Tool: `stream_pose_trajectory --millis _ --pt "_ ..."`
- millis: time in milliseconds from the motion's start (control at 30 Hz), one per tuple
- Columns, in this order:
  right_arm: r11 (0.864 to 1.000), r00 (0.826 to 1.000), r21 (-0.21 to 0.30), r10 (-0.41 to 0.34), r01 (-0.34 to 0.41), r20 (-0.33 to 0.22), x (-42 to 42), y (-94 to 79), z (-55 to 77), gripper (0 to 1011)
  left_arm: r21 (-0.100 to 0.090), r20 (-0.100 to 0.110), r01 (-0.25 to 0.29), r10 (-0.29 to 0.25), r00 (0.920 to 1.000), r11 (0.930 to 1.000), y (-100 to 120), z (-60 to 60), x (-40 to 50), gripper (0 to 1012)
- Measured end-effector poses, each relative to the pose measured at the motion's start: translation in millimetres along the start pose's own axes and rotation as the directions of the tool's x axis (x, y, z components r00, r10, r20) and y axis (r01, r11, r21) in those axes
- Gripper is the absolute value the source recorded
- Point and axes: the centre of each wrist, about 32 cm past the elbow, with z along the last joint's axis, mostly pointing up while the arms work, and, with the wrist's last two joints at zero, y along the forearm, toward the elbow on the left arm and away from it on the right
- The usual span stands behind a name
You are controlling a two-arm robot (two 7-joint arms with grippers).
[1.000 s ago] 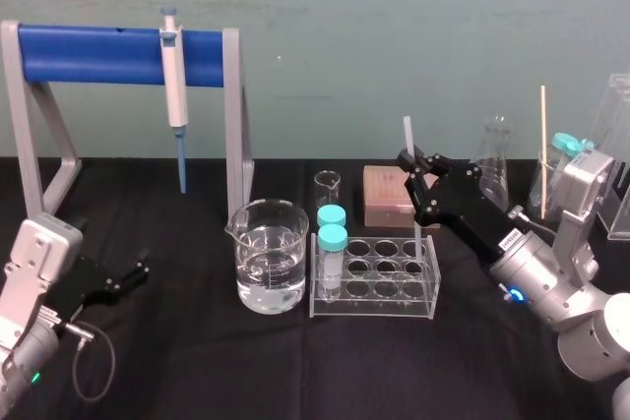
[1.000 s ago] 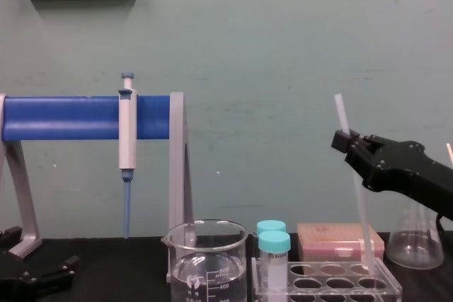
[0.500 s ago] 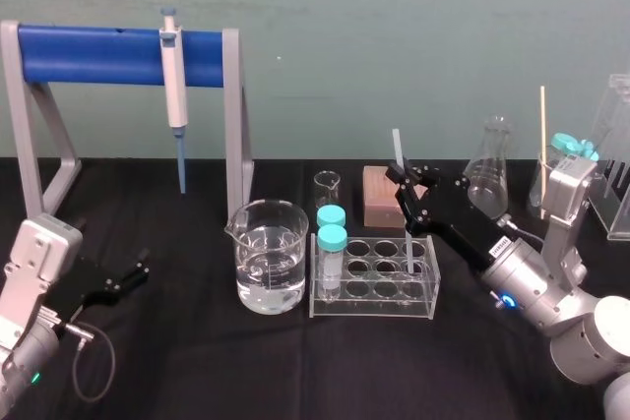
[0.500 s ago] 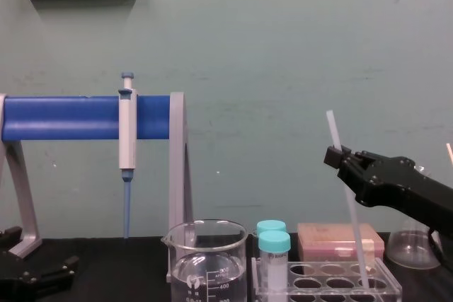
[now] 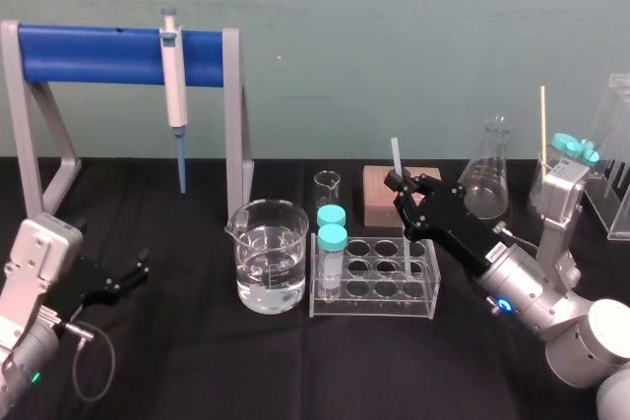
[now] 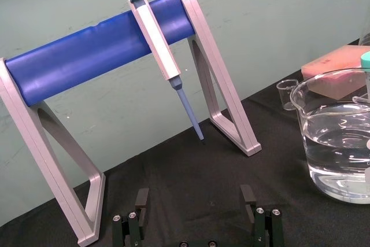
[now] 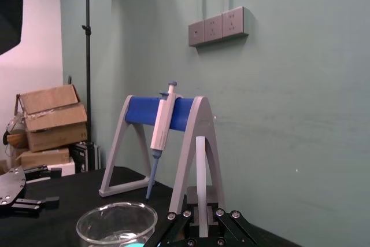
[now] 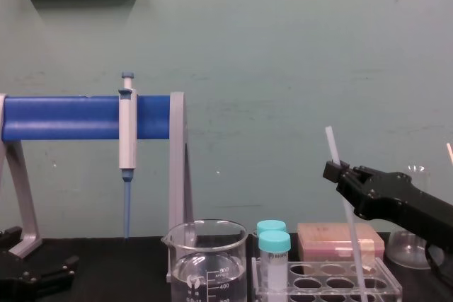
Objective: Pick up the stirring rod with one hand, then place it down.
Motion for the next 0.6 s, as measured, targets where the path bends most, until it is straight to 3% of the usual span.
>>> stream_pose_trajectory --millis 600 --pt "0.999 0.999 -0.052 -0.019 0.017 -0.044 2.0 -0.8 -10.6 72 0.000 0.000 0.000 0.000 1.0000 1.0000 0.0 0.0 0.0 1000"
